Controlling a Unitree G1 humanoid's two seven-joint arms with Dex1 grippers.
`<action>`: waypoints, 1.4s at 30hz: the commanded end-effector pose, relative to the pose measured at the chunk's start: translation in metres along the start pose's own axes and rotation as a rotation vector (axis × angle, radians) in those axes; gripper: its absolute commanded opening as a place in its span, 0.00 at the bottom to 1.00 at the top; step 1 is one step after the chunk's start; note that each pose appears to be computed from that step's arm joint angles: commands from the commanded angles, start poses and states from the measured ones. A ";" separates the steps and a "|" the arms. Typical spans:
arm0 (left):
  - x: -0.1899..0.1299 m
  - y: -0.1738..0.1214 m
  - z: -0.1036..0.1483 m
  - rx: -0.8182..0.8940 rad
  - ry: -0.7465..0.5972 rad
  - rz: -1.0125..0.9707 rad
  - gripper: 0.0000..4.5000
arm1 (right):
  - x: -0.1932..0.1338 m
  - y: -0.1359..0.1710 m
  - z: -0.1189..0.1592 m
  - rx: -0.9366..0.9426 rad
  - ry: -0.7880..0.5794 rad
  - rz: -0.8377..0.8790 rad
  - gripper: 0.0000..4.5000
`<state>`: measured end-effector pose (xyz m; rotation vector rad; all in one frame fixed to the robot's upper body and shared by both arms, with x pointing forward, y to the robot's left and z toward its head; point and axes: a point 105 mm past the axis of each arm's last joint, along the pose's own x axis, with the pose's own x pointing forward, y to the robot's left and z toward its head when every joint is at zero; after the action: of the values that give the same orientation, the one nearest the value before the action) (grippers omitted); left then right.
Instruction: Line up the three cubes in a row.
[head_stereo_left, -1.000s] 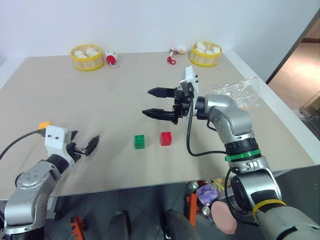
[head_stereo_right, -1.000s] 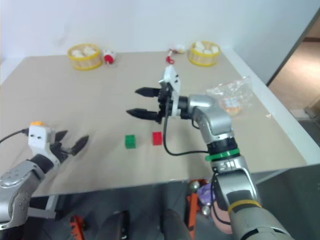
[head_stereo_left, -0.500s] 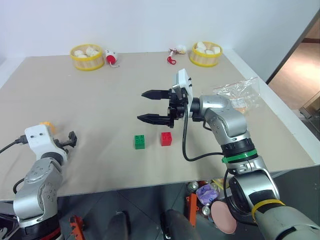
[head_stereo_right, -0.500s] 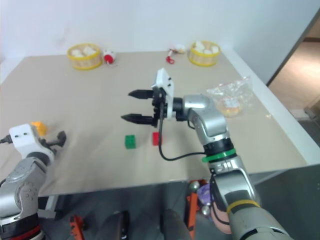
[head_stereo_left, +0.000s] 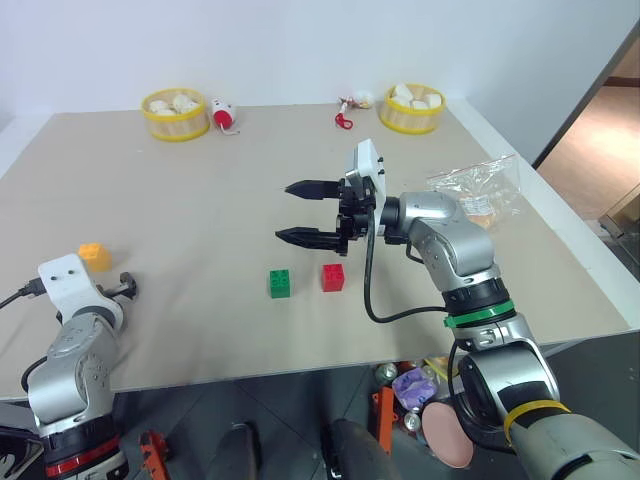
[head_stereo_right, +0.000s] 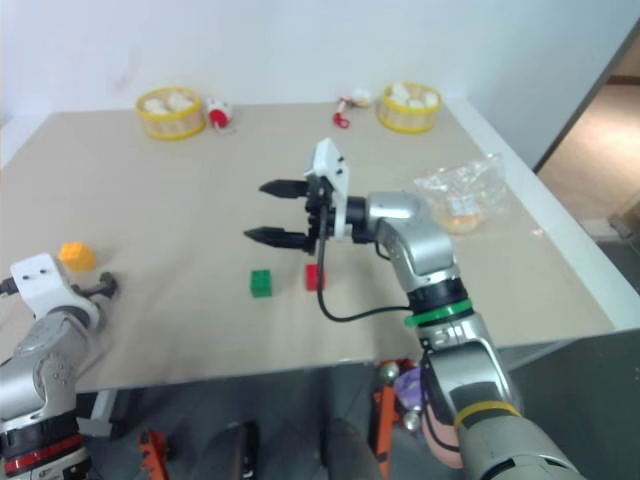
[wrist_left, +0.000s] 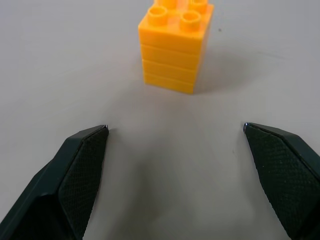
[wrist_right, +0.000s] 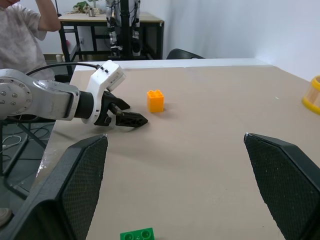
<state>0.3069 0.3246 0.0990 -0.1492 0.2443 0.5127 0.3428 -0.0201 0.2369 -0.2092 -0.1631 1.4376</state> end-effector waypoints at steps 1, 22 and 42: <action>0.008 0.002 0.018 0.017 -0.060 0.009 1.00 | -0.003 -0.001 0.014 -0.051 -0.029 -0.009 1.00; 0.038 -0.001 0.024 0.066 -0.077 -0.009 0.51 | -0.006 -0.007 0.014 -0.054 -0.019 -0.040 1.00; -0.031 -0.109 0.025 0.502 -0.258 -0.968 0.29 | -0.035 0.017 -0.002 -0.068 0.101 0.138 1.00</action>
<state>0.3501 0.2343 0.1295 0.2498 0.0659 -0.3557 0.3356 -0.0485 0.2268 -0.3173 -0.0972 1.4853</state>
